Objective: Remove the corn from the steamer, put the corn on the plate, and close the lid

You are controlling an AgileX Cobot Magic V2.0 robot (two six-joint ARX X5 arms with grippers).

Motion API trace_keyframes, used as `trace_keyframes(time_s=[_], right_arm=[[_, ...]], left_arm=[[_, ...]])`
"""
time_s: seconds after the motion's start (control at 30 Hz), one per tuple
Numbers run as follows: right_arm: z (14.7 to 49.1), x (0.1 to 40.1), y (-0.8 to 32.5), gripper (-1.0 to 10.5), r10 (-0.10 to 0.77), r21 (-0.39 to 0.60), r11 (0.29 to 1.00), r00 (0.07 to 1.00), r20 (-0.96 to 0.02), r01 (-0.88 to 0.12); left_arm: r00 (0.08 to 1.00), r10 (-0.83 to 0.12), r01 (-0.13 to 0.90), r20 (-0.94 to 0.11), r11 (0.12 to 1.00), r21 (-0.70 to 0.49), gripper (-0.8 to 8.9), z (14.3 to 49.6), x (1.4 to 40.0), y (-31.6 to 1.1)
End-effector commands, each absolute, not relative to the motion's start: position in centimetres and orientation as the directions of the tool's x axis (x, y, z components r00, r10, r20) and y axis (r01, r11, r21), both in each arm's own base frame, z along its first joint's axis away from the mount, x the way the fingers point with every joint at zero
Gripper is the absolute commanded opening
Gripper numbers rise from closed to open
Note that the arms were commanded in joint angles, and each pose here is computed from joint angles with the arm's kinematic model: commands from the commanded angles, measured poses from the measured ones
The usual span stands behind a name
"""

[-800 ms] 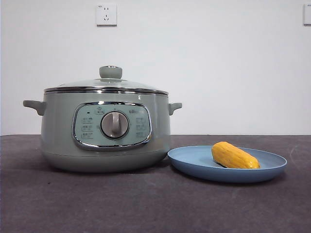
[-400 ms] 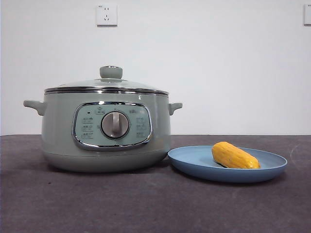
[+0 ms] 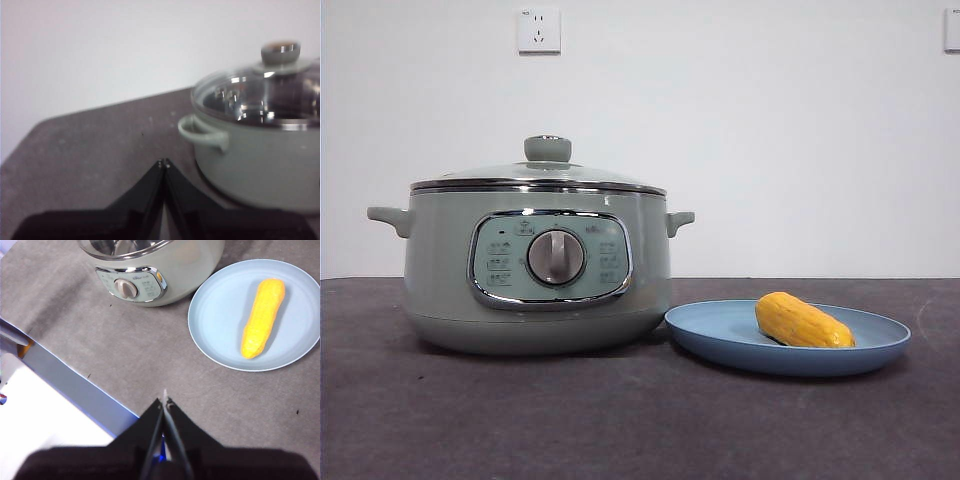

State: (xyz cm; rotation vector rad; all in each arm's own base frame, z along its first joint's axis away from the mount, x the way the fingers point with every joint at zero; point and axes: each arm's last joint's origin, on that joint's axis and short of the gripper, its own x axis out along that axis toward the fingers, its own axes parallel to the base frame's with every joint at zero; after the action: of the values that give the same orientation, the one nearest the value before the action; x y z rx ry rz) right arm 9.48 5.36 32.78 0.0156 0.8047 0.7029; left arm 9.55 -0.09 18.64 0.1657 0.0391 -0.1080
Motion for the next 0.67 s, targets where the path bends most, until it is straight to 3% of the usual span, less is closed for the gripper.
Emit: trace_keyframes(time_s=[0.03, 0.17, 0.3, 0.67], right_arm=[[32.7, 9.5, 5.4, 0.0, 0.58, 0.264, 0.775, 0.483, -0.656, -0.573], [32.7, 9.5, 5.4, 0.0, 0.58, 0.265, 0.776, 0.482, -0.656, -0.573], [32.7, 9.5, 5.4, 0.0, 0.58, 0.265, 0.776, 0.482, -0.656, -0.573], [32.7, 9.5, 5.4, 0.0, 0.581, 0.265, 0.775, 0.482, -0.656, -0.573]], left_arm=[[0.994, -0.098, 0.103, -0.047, 0.985, 0.137, -0.03, 17.3, 9.6, -0.1], [0.992, -0.098, 0.105, -0.079, 0.989, 0.1, -0.03, 15.7, 9.7, 0.0], [0.978, -0.097, 0.113, -0.182, 0.991, 0.078, -0.03, 14.7, 9.6, 0.0], [0.981, -0.098, 0.108, -0.17, 0.993, 0.05, -0.03, 14.8, 9.6, 0.0]])
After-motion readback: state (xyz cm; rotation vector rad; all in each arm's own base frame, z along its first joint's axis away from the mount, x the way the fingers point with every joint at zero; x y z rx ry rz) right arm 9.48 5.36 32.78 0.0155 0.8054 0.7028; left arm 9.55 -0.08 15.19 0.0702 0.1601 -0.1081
